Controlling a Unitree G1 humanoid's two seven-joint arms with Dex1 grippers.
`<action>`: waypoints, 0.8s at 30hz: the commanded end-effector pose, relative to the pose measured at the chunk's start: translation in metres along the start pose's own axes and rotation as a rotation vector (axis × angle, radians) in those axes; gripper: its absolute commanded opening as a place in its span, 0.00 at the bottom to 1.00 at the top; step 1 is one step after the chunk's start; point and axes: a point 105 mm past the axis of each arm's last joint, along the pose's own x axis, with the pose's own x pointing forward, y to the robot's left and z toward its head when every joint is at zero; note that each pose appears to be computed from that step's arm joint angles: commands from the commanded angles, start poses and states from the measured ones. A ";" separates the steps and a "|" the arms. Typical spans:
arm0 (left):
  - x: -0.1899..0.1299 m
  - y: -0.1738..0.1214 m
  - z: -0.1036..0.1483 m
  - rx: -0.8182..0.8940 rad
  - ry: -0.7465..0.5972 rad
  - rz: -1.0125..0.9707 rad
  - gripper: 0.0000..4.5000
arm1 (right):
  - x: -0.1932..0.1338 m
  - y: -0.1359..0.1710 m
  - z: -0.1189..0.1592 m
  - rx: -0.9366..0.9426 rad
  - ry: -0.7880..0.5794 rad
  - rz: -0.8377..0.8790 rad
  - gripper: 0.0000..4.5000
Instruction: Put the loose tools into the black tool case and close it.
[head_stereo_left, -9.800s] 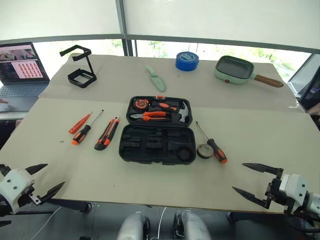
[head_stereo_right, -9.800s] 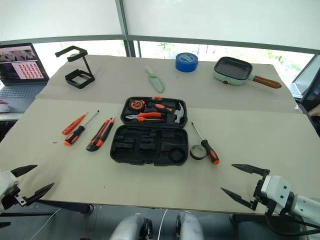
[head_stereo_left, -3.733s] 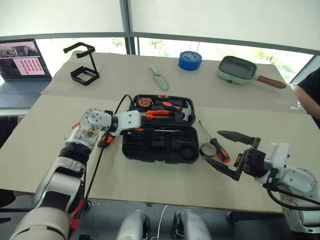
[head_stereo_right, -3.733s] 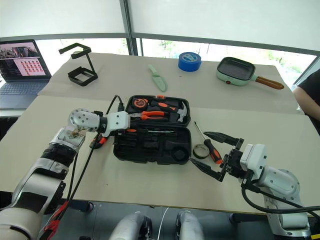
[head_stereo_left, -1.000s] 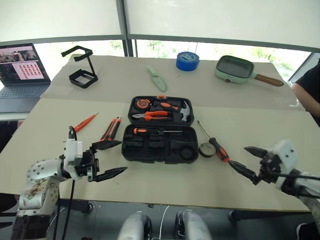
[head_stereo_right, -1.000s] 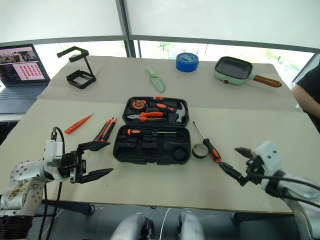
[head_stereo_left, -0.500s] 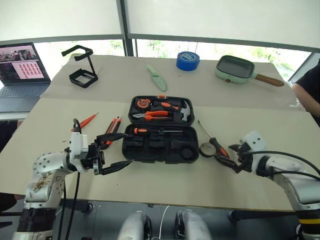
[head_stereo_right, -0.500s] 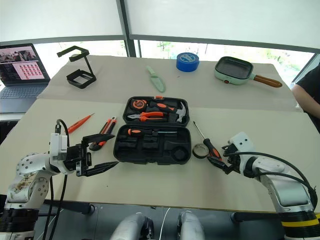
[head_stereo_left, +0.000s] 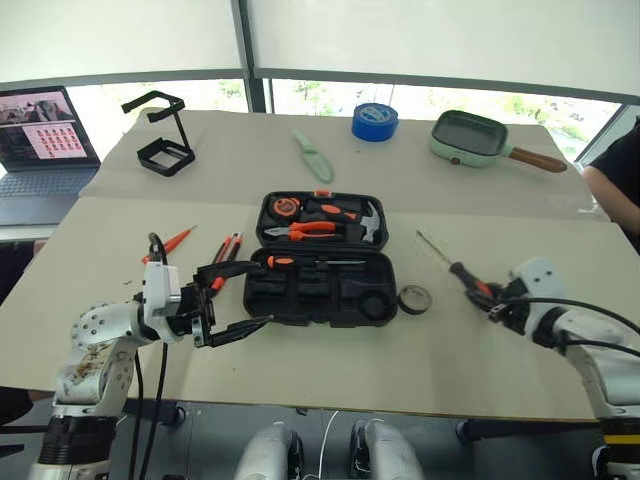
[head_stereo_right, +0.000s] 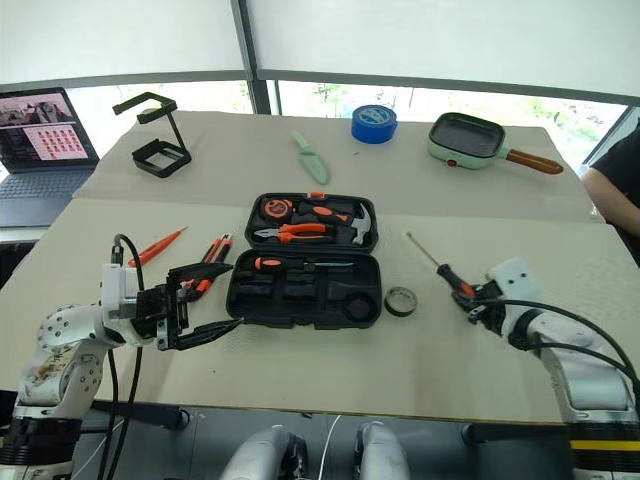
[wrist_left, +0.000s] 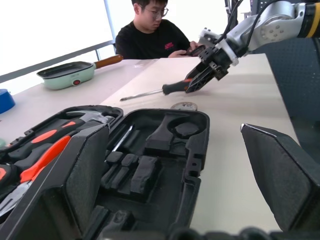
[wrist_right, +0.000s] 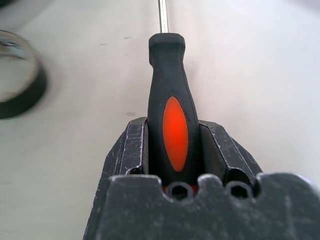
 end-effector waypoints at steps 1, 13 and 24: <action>-0.008 0.005 0.007 0.046 -0.003 0.062 1.00 | 0.001 0.006 0.075 -0.225 -0.250 0.140 0.23; -0.046 0.000 -0.018 -0.015 0.092 0.222 1.00 | 0.066 0.138 0.138 -0.481 -0.242 0.837 0.23; -0.048 -0.010 -0.016 -0.012 0.098 0.245 1.00 | 0.089 0.138 0.113 -0.497 -0.073 0.780 0.23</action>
